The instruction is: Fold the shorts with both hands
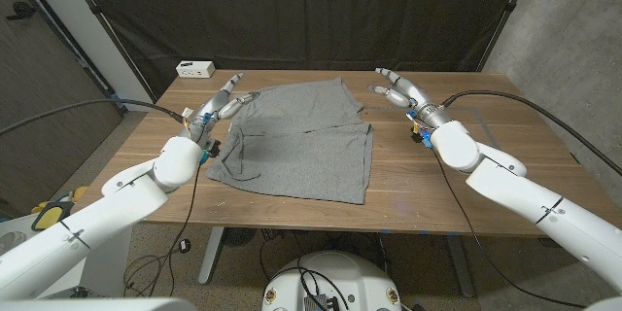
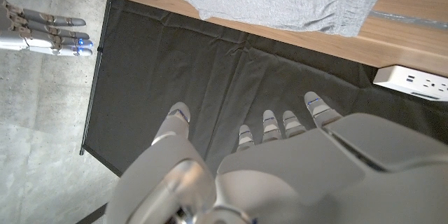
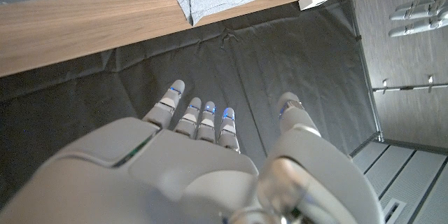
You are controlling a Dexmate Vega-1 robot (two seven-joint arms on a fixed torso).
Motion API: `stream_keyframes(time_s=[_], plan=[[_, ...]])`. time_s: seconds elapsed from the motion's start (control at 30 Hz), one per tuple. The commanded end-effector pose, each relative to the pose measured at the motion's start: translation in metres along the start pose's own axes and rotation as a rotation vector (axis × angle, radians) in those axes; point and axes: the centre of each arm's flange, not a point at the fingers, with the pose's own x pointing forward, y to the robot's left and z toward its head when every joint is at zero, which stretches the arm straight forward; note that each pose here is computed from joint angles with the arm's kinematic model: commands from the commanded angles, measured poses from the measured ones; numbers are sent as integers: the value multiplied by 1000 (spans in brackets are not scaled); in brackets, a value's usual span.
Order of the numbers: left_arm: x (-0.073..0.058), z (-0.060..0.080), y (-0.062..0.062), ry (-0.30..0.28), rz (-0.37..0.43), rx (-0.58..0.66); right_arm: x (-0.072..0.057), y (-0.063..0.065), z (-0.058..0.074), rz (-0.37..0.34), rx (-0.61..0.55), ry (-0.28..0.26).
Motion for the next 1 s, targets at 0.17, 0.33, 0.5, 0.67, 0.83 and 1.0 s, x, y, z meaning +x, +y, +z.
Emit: stream_keyframes(time_s=[0.17,0.33,0.5,0.67,0.83,1.0], plan=[[-48,21,19,19,22,158,-28,8,34,30,-174,-26],[-62,25,21,28,26,204,-38,11,42,36,-226,-18],[-77,27,22,40,25,226,-51,16,55,47,-274,-35],[-90,28,22,55,20,247,-59,23,60,71,-279,-35],[-100,27,20,73,2,266,-66,30,66,79,-305,-34],[-109,25,15,90,-14,281,-73,39,68,100,-311,-34]])
